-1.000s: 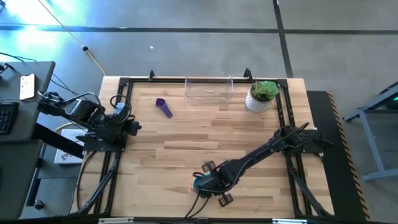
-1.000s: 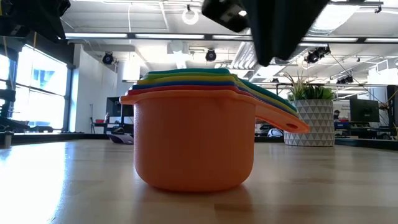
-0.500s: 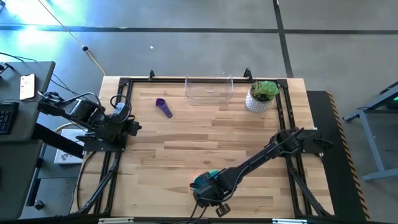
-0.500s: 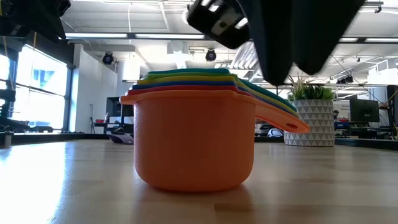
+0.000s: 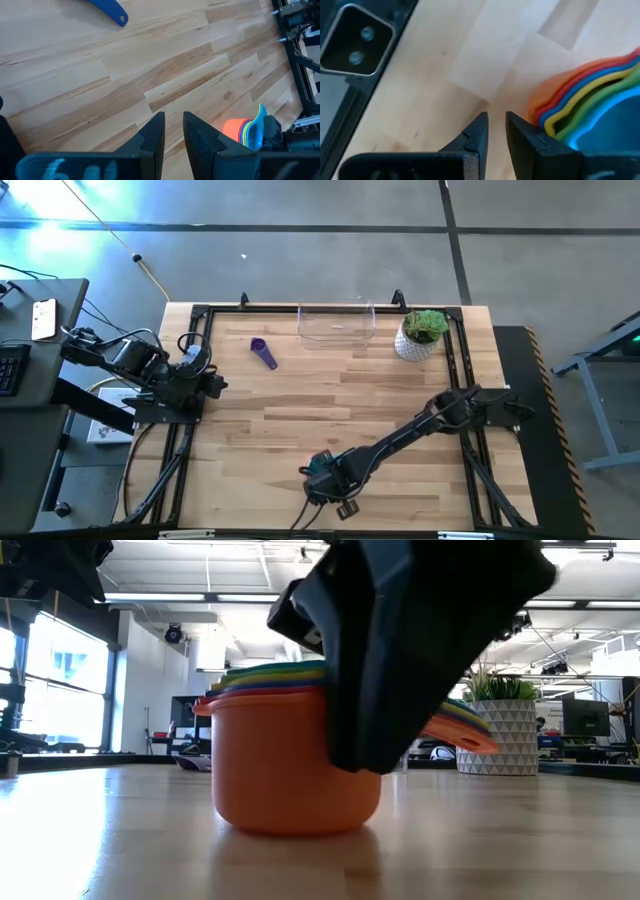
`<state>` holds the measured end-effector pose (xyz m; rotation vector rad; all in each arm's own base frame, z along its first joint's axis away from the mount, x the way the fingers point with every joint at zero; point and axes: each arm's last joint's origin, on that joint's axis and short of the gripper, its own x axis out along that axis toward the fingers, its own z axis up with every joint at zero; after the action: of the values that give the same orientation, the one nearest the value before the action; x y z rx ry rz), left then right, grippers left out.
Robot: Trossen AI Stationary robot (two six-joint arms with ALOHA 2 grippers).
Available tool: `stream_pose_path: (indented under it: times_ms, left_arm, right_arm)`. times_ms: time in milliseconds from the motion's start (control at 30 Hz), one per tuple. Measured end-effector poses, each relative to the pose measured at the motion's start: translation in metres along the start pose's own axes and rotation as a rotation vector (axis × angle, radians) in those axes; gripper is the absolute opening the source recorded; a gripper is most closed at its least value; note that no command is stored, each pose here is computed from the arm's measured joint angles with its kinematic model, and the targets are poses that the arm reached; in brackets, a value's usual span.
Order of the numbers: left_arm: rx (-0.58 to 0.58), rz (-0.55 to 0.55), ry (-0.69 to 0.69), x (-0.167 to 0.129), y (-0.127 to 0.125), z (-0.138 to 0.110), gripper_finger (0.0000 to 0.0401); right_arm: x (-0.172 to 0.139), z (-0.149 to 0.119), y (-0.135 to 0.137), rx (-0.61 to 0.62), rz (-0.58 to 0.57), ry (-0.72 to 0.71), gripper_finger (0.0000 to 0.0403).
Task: Nest measuring cups in basket
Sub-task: Move the stacked measuring cups to the center of the table
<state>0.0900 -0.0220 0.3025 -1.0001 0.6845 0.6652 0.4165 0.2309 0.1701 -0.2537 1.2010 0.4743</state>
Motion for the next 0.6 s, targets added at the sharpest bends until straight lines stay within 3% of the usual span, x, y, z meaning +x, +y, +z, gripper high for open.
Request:
stream_pose_path:
  times_ms: [600]
  left_arm:
    - [0.017,0.000,0.000,0.000,0.000,0.000,0.0060]
  right_arm:
    - [-0.008,-0.013,-0.086,0.154,-0.138,0.075,0.0060]
